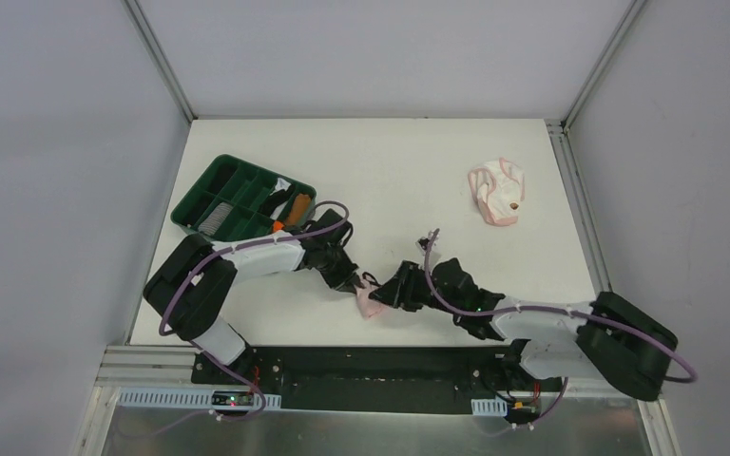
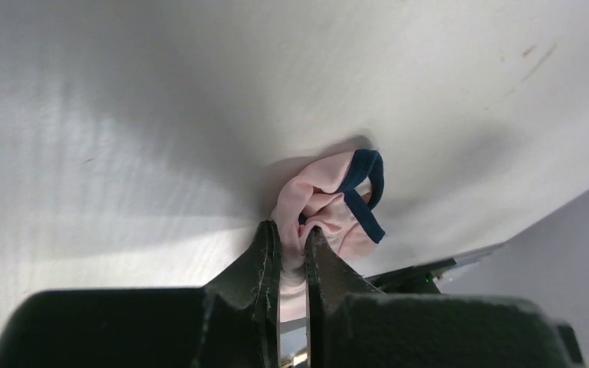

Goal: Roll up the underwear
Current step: Roll the underwear to the center of the board.

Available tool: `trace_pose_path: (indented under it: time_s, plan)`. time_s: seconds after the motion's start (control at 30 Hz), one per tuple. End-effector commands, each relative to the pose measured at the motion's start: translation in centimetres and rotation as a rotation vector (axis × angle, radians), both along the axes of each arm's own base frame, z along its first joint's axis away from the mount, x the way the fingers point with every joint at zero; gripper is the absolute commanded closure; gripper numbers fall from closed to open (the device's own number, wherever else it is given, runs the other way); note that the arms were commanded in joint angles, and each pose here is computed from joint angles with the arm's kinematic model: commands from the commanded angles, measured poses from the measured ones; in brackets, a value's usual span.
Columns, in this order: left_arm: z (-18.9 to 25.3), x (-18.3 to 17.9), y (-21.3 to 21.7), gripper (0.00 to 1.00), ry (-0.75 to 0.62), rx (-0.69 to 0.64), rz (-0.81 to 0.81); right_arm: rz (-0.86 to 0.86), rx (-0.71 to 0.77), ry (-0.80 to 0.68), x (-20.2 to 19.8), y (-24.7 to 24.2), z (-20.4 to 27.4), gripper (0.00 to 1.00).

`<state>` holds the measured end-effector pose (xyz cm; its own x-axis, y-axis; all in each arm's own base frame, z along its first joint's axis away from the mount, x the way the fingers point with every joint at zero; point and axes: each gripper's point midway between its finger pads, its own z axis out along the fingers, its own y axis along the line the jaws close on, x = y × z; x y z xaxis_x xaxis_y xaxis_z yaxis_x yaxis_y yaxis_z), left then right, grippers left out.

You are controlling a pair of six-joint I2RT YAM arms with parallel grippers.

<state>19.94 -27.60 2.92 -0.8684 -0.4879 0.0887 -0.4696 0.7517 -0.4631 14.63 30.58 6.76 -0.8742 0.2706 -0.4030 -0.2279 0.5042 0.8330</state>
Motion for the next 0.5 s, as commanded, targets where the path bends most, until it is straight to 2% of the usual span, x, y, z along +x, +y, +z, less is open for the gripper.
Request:
trace_pose_path:
  time_s: [0.0, 0.07, 0.2, 0.47]
  plan:
    - [-1.5, -3.0, 3.7, 1.00, 0.091, 0.193, 0.038, 0.074, -0.205, 0.103, -3.0, -1.4, 0.5, 0.51]
    - [-2.0, -3.8, 3.8, 1.00, 0.137, 0.225, 0.032, 0.097, -0.222, 0.112, -3.7, -1.2, 1.7, 0.51]
    - [-2.3, -4.8, 3.9, 1.00, 0.191, 0.282, 0.032, 0.265, -0.306, 0.135, -8.6, 0.7, 2.5, 0.51]
    - [-1.4, -5.6, 4.3, 1.00, 0.245, 0.322, 0.075, 0.509, -0.430, 0.140, -16.0, 4.5, 0.7, 0.51]
